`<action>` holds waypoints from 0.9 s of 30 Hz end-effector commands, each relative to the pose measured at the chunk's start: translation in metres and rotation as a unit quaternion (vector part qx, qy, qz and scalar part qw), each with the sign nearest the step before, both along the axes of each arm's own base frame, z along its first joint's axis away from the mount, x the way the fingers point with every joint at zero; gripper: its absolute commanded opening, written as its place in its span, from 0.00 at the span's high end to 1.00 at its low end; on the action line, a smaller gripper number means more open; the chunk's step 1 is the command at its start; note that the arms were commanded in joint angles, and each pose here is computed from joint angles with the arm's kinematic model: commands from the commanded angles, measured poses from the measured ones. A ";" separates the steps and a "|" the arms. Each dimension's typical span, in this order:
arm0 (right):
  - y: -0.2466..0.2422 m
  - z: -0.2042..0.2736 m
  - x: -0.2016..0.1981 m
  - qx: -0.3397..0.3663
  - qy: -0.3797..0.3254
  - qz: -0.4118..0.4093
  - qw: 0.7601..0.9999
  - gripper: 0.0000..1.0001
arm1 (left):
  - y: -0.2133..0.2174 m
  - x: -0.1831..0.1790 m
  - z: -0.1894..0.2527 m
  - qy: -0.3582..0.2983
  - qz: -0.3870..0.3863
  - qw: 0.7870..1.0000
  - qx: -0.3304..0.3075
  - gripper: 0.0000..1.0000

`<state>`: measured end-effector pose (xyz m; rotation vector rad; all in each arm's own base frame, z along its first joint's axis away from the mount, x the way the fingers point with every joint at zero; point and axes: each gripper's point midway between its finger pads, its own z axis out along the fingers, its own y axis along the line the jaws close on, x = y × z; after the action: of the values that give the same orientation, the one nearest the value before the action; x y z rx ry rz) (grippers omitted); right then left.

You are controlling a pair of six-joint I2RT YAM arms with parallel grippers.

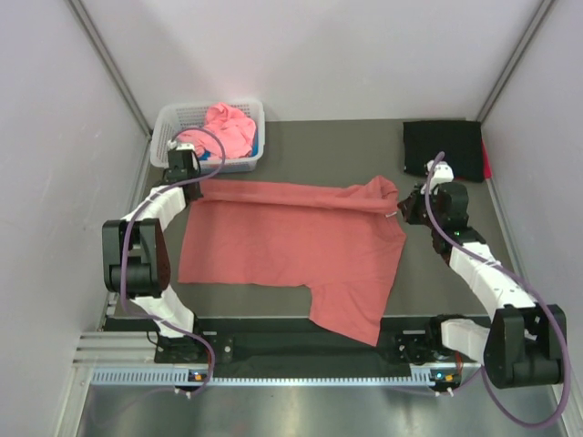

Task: Fold and stack the t-shirts
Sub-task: Flatten the tshirt out

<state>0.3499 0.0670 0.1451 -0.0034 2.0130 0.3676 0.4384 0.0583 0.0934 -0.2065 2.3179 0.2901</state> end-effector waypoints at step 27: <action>0.007 -0.033 -0.071 0.120 0.144 -0.080 0.979 0.64 | -0.006 -0.023 0.005 0.024 0.074 0.995 -0.068 0.63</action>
<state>0.2605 0.0727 0.0883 0.4142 2.2618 0.5306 0.3962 0.0713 0.0709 -0.4356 2.4423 0.3966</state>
